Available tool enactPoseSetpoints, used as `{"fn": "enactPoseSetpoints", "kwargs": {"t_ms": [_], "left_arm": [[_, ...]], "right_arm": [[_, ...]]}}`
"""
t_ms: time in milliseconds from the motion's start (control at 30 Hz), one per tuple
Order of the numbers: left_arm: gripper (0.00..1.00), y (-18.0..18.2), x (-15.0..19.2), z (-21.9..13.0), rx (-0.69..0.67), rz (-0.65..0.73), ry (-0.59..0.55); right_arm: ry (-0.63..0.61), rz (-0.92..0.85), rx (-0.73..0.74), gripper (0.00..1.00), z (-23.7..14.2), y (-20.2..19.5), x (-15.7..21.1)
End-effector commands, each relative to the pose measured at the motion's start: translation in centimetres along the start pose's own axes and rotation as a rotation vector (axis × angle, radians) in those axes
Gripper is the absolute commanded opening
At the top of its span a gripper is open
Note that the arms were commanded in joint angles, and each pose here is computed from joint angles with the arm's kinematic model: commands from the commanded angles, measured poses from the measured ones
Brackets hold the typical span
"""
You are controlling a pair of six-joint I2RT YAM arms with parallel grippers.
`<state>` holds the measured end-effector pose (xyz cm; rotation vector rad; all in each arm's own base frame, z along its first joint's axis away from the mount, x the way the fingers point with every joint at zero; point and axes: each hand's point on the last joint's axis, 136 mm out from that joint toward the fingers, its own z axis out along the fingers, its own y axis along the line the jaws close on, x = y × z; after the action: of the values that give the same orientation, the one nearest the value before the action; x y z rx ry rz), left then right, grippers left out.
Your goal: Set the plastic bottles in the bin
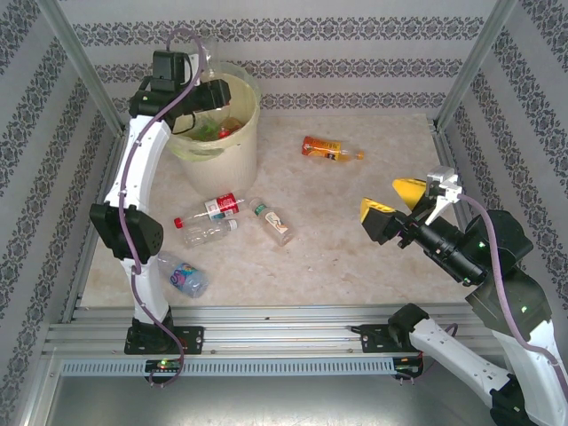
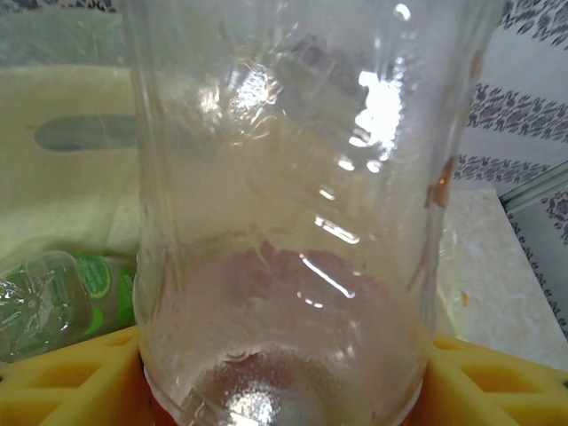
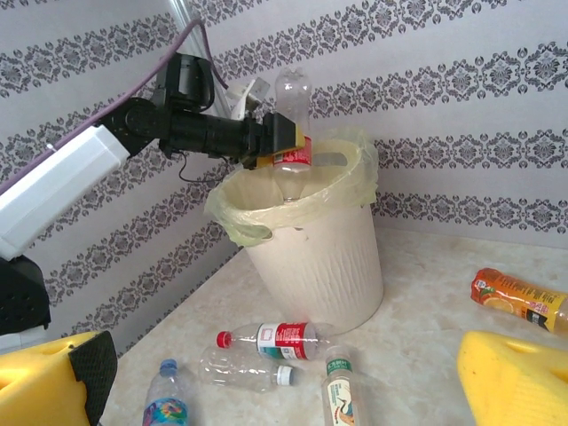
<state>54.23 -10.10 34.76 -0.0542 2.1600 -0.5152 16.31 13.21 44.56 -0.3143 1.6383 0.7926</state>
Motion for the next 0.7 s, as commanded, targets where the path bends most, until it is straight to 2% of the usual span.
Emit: {"fn": "enactPoseSetpoints", "kwargs": {"t_ms": [0,367,667], "left_arm": [[0.69,-0.1,0.1,0.8,0.029,0.036,-0.008],[0.8,-0.1,3.2,1.5,0.04,0.046,0.111],[0.83,-1.9,1.5,-1.6,0.057,0.065,0.053]], "right_arm": [[-0.008,-0.011,0.004,0.98,-0.1,0.0,-0.3],[-0.005,0.0,0.007,0.98,0.1,-0.2,0.1],[0.017,-0.001,-0.004,0.98,0.3,0.0,0.5]]}}
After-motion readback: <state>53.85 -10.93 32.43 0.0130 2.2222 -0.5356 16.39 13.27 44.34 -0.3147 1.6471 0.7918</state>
